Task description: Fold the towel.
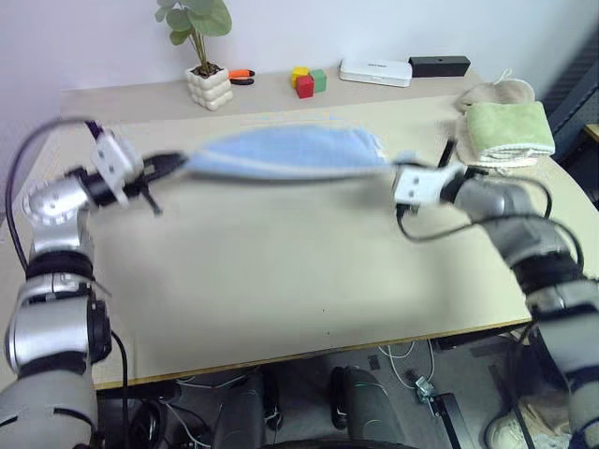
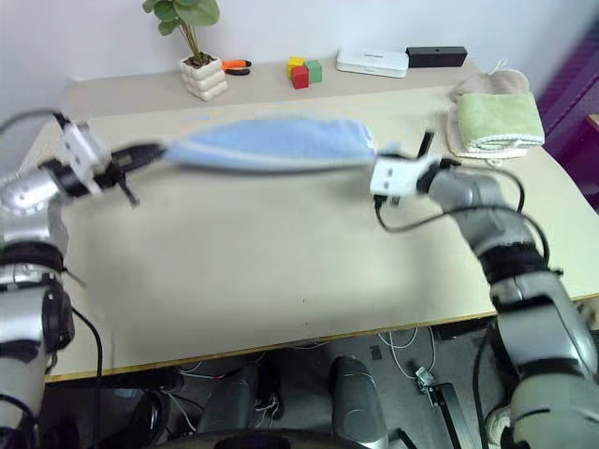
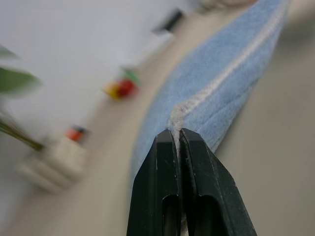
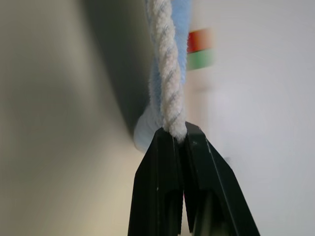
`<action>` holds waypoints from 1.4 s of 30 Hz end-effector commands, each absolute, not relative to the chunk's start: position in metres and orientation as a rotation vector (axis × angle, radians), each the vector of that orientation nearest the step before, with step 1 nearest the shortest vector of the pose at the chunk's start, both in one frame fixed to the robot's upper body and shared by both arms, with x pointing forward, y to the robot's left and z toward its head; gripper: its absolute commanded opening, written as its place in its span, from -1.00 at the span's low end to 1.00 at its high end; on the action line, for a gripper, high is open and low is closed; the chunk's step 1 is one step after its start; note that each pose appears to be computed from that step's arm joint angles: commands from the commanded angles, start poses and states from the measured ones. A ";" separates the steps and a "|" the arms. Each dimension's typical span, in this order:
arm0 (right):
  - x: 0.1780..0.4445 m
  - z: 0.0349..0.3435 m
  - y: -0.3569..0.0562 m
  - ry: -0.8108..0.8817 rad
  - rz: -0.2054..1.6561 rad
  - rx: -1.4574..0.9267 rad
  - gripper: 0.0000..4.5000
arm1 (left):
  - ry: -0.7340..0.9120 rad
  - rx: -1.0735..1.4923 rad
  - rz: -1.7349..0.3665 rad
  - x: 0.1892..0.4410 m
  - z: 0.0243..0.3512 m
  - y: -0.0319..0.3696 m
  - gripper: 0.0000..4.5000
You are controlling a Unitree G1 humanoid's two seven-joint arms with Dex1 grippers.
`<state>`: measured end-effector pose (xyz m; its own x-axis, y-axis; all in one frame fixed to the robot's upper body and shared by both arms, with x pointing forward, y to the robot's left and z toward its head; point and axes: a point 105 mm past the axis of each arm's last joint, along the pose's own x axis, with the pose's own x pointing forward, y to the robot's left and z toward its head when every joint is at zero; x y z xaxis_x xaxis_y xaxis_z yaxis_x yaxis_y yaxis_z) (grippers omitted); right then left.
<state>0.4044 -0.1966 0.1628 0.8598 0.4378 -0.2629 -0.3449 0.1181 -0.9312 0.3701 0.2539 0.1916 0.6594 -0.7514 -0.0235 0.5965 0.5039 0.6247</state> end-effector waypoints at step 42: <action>0.370 0.173 -0.204 0.174 0.870 -1.353 -0.96 | -0.184 0.340 -0.793 0.342 0.180 0.281 -1.00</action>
